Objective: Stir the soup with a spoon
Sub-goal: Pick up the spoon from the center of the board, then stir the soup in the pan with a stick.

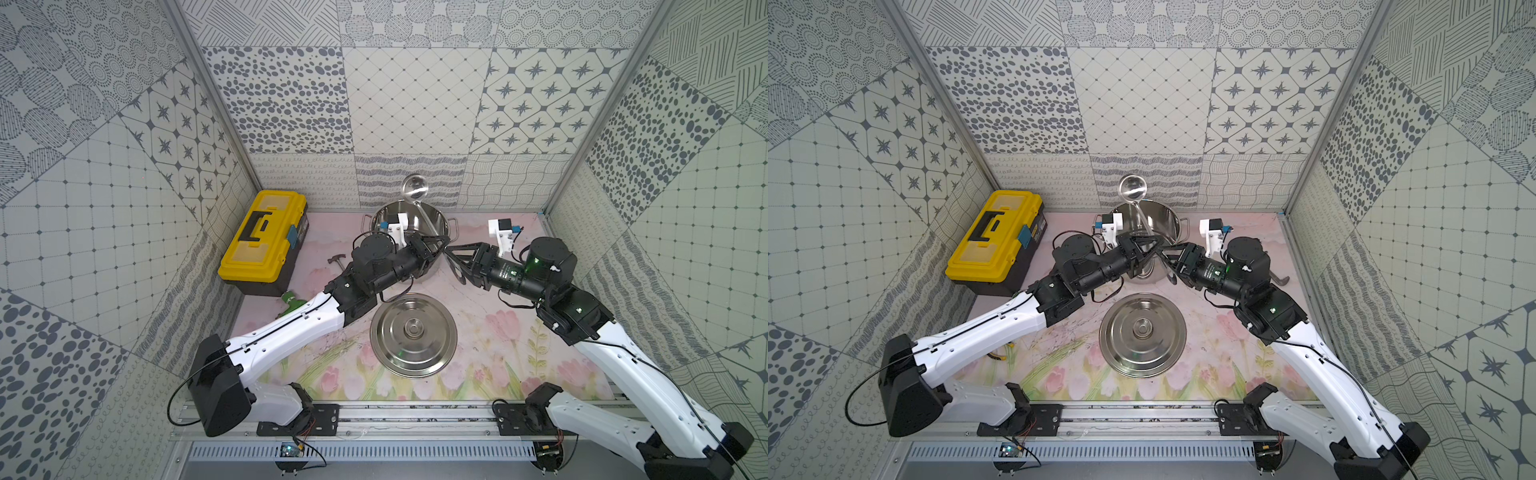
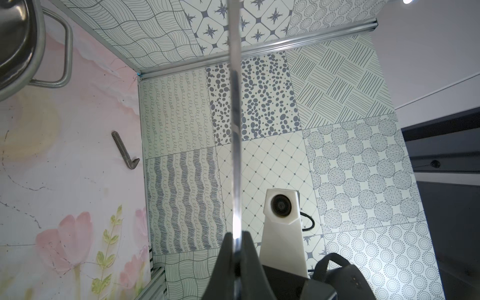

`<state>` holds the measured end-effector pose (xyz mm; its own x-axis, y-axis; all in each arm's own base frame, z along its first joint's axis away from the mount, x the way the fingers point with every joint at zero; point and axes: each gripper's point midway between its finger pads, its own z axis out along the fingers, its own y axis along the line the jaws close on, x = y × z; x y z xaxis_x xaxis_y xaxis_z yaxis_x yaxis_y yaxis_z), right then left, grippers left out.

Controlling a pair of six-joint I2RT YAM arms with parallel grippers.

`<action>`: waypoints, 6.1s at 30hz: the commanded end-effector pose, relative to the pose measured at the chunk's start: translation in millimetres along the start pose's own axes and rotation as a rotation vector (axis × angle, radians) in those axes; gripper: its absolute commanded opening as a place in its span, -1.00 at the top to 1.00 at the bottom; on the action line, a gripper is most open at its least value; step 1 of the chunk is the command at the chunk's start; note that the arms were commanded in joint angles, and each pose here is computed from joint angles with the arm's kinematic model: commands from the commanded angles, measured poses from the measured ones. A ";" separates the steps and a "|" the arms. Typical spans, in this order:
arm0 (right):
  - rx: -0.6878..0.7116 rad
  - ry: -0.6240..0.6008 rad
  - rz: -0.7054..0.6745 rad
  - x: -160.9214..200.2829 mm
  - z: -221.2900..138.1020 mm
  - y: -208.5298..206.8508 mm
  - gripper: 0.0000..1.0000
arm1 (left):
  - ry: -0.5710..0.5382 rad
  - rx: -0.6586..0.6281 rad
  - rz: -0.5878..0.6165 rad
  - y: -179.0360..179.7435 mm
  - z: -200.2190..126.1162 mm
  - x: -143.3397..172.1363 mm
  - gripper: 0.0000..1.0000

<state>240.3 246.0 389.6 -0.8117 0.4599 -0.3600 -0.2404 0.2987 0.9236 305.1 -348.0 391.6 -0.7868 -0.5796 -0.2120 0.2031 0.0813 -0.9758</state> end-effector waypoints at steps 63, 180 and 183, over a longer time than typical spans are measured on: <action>0.287 0.006 -0.362 -56.6 8.0 26.7 1.00 | -0.315 -0.362 0.140 0.8 -133.8 -56.9 -0.99; 1.009 0.432 -0.875 -22.3 127.3 -129.8 1.00 | -0.086 -0.703 0.574 29.2 -117.1 -75.1 -0.99; 1.008 0.425 -0.880 -24.8 135.6 -129.4 1.00 | -0.105 -0.708 0.572 29.3 -124.0 -75.9 -0.99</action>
<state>354.9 294.6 255.1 -0.7486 -0.4527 -0.4843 -0.4272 0.8881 -0.1698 296.7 -206.2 360.9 -0.6528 -0.3281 -0.6828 0.1118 0.8497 -0.5152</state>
